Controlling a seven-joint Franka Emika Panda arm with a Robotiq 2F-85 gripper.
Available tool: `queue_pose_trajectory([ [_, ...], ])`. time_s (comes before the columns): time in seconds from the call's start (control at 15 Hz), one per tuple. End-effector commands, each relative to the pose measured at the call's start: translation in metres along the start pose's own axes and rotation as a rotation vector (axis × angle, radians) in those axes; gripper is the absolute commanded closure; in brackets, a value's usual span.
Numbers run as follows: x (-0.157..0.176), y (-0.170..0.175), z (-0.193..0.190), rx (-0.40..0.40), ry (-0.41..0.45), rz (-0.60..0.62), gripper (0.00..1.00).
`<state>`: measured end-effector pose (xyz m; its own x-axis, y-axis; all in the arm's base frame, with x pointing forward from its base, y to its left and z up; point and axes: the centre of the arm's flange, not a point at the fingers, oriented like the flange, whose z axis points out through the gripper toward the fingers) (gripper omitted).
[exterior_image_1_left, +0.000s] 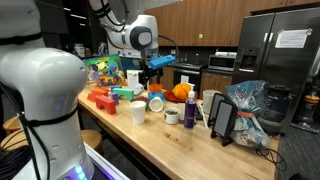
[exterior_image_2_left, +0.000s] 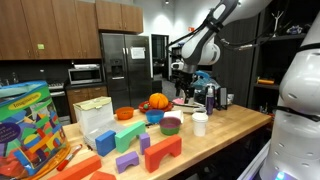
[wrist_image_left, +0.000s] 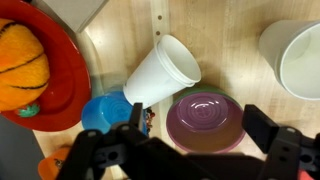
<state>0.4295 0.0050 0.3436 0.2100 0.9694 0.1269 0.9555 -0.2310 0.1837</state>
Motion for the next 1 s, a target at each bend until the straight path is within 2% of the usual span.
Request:
queue_pose_trajectory([
  [0.0, -0.005, 0.022, 0.023, 0.002, 0.051, 0.016, 0.00],
  [0.2, -0.013, 0.022, 0.037, 0.039, 0.088, 0.040, 0.00],
  [0.93, -0.004, 0.013, 0.035, 0.049, 0.070, 0.037, 0.00],
])
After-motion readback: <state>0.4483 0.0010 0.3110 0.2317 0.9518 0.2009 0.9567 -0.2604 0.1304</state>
